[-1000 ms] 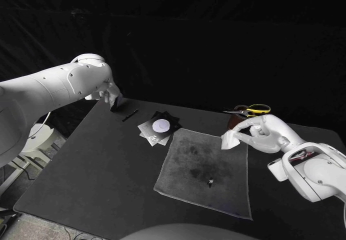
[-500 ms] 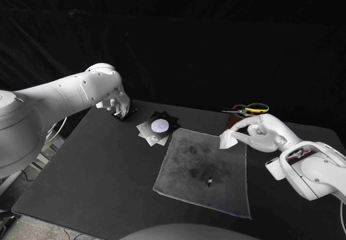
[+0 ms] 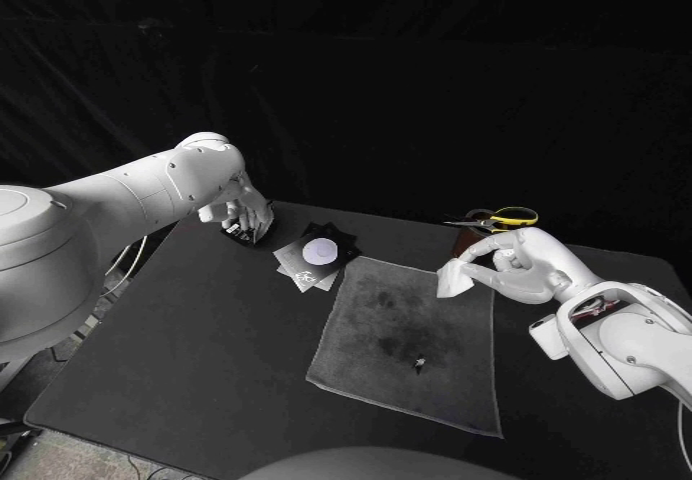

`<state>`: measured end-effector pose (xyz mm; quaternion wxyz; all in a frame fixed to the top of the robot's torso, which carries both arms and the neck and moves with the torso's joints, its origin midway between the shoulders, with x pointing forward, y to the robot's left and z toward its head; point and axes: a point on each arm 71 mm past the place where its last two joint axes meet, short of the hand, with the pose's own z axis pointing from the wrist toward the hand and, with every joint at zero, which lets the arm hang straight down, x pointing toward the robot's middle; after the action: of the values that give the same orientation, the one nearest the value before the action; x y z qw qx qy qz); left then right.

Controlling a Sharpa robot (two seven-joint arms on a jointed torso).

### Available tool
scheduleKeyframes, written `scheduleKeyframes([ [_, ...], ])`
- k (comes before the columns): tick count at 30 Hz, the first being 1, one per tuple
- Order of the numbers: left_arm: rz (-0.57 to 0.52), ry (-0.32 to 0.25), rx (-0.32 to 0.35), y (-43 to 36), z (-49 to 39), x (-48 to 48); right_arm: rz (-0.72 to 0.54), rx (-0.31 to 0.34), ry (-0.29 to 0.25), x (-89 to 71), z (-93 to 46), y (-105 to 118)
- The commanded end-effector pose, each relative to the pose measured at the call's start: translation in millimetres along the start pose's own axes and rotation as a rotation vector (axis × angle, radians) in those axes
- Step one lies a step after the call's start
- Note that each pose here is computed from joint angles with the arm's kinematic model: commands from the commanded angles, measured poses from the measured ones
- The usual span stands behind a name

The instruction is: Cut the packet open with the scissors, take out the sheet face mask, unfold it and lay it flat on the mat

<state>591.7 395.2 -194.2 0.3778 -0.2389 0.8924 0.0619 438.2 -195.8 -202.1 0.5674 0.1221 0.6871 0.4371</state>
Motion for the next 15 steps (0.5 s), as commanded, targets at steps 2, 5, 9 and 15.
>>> scheduleKeyframes([
  [2, -0.077, -0.028, 0.047, -4.0, 0.0, -1.9, 0.002, 0.002, 0.010, 0.9, 0.1, 0.0],
  [5, -0.089, -0.032, 0.053, -4.1, -0.1, -2.0, 0.003, 0.003, 0.010, 1.0, 0.1, -0.2],
  [9, -0.106, -0.050, 0.062, -4.2, -0.3, -3.2, 0.003, 0.004, 0.010, 1.1, -0.1, -0.6],
  [15, -0.140, -0.105, 0.079, -3.0, -0.6, -7.6, 0.002, 0.006, 0.009, 1.1, -0.4, -1.7],
])
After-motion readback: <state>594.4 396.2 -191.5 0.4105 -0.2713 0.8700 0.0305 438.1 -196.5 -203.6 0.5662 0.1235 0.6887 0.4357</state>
